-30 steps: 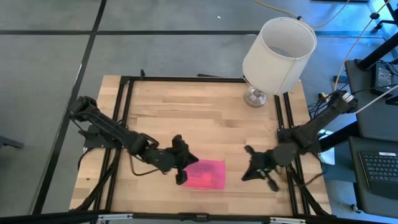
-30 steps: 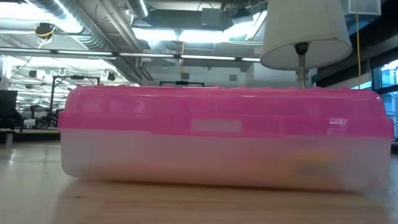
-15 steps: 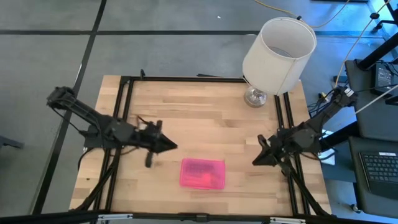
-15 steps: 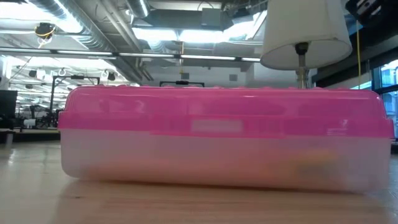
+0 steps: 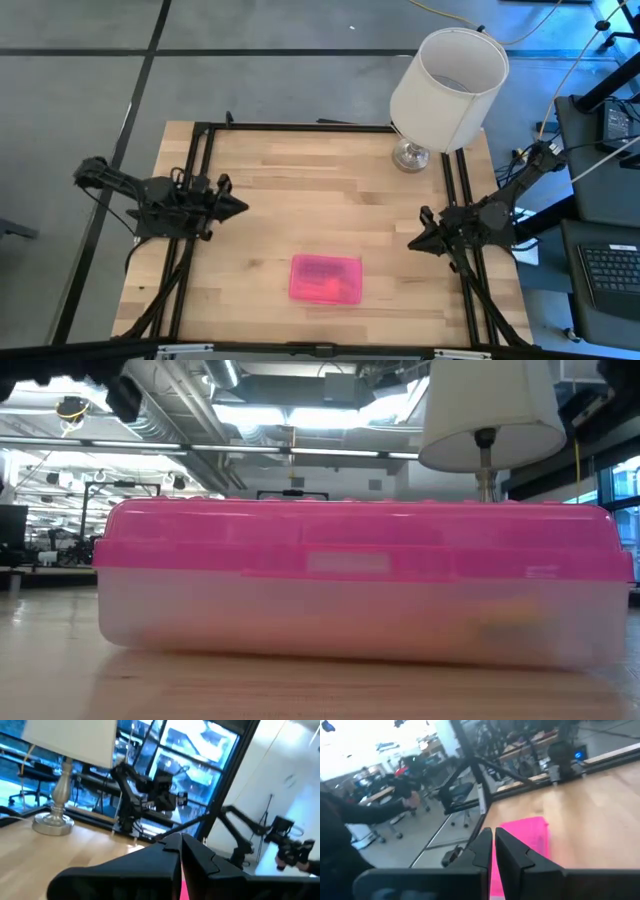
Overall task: Pick & place school supplies into a supply box
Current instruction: Return to Home Position
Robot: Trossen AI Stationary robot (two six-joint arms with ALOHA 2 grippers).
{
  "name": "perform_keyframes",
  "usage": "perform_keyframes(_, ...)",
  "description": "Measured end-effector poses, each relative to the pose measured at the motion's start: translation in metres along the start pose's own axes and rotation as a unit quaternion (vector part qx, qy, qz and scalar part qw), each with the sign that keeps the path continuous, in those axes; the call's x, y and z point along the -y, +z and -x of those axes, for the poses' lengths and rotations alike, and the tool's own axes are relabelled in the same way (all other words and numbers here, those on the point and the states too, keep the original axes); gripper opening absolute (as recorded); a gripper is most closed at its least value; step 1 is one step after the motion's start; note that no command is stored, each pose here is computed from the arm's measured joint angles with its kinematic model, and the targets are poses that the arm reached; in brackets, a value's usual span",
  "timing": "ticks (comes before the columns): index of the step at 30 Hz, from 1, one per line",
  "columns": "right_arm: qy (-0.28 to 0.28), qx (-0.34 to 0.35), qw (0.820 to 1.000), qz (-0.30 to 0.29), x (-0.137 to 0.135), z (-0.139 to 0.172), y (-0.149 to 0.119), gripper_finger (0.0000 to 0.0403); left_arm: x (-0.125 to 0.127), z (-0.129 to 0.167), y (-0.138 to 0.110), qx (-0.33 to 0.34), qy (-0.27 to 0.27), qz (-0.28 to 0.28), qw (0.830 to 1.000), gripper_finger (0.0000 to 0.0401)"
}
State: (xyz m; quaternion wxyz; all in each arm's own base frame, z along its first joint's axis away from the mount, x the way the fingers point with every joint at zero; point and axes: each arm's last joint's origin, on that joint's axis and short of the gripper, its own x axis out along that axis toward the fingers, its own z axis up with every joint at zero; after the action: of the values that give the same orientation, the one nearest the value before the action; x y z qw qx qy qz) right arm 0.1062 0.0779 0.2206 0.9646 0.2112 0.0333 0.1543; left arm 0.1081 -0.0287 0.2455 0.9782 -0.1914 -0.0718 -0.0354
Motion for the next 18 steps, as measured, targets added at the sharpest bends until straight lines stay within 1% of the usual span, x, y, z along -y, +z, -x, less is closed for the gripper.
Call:
perform_keyframes(6,0.015,0.047,0.999,-0.012,0.013,0.01,-0.018,0.0028,-0.017,0.02,-0.02,0.022,0.003,0.015,1.0,0.0006)
perform_keyframes(11,0.028,0.086,0.996,0.011,0.021,0.017,-0.028,0.0028,-0.027,0.026,-0.033,0.034,0.006,0.017,0.999,0.0006)
perform_keyframes(15,0.024,0.094,0.995,0.028,0.022,0.02,-0.026,0.0028,-0.033,0.025,-0.042,0.005,0.026,0.016,1.0,0.0006)
perform_keyframes(18,0.021,0.094,0.995,0.033,0.023,0.022,-0.026,0.0028,-0.039,0.025,-0.047,-0.018,0.06,0.017,0.998,0.0006)
